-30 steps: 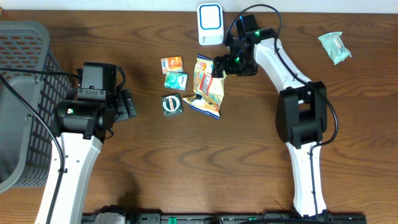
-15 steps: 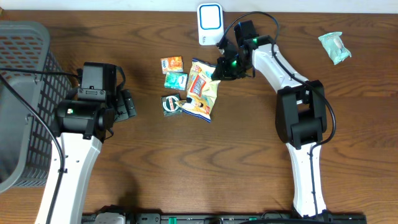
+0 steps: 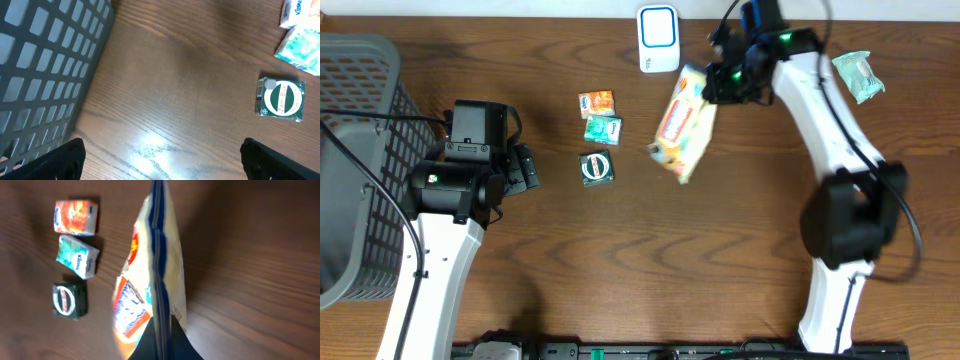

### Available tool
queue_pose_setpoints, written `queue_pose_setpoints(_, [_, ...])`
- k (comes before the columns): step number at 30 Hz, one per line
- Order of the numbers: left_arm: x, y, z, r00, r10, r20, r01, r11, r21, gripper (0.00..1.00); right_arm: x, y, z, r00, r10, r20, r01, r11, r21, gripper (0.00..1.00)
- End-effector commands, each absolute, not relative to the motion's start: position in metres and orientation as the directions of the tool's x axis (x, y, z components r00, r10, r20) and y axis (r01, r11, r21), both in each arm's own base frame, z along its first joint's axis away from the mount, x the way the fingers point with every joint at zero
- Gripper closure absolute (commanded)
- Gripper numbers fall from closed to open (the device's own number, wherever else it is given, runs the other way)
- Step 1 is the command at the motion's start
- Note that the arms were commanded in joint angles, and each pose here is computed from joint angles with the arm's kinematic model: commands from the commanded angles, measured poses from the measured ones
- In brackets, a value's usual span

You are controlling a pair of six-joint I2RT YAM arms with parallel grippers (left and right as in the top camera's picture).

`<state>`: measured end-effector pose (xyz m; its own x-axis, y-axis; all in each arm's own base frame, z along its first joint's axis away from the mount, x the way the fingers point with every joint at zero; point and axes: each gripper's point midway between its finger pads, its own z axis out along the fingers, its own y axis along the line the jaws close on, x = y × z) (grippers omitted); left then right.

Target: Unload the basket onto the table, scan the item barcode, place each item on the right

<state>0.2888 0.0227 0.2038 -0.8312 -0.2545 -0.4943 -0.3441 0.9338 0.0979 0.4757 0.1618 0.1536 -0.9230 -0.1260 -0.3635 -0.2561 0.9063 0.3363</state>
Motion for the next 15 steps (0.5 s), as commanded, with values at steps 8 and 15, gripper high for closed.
queue_pose_setpoints(8, [0.291,0.022,0.208,-0.825,-0.258,-0.503,-0.349,0.933,0.093,0.02,0.459,0.126,0.192,-0.891,-0.188,-0.412,-0.17,0.982,-0.08,0.99])
queue_pose_setpoints(15, [0.291,0.022,0.208,-0.825,-0.258,-0.503,-0.349,0.933,0.093,0.02,0.433,0.135,0.173,-0.913,-0.227,-0.338,-0.147,0.958,-0.245,0.99])
